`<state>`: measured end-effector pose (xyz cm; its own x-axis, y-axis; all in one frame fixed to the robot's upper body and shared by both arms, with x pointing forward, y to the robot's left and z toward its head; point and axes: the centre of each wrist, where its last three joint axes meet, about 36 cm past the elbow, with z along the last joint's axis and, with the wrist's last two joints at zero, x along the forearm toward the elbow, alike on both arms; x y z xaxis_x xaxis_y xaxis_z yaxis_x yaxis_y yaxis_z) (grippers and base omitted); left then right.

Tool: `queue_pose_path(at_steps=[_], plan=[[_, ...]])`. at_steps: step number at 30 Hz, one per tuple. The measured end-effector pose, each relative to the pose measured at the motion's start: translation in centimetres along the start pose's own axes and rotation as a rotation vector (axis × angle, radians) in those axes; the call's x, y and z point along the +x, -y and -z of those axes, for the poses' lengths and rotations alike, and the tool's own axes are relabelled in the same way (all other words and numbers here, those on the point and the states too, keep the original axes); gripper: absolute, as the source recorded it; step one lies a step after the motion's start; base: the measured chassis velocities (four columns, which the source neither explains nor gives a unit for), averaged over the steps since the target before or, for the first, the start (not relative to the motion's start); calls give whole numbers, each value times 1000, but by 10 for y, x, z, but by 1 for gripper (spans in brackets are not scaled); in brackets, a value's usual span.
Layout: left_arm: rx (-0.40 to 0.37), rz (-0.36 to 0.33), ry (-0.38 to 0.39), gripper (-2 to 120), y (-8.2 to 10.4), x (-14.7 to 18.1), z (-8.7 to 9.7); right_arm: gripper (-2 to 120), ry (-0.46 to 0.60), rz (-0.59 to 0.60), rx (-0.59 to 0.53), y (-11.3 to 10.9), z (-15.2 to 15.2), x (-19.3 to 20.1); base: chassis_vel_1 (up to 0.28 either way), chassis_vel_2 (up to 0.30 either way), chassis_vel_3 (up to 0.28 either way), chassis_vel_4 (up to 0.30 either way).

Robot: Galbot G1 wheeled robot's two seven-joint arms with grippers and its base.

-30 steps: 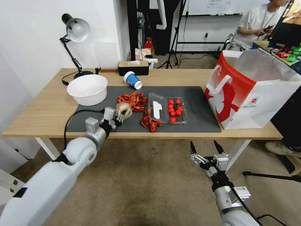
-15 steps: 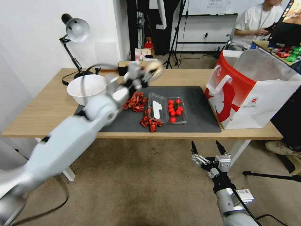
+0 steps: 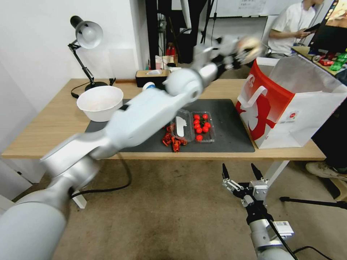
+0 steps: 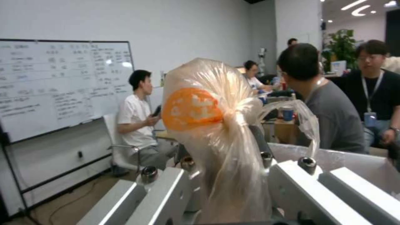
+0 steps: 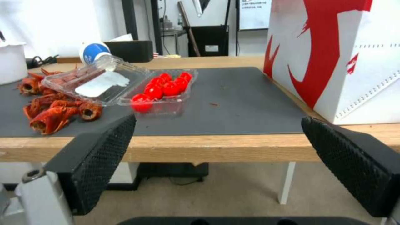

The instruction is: Pick up the trash from the table and place it into the takeout bag.

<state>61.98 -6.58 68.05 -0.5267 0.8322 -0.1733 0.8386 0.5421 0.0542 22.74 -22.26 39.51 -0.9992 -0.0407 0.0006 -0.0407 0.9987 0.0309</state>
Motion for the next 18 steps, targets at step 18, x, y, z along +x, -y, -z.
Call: queue_pose_path(at_steps=[18], plan=[[-208,-190,-139,6,37,-27,-30,100,-5,-23,0,-1,-3,6,0,0,0,0]])
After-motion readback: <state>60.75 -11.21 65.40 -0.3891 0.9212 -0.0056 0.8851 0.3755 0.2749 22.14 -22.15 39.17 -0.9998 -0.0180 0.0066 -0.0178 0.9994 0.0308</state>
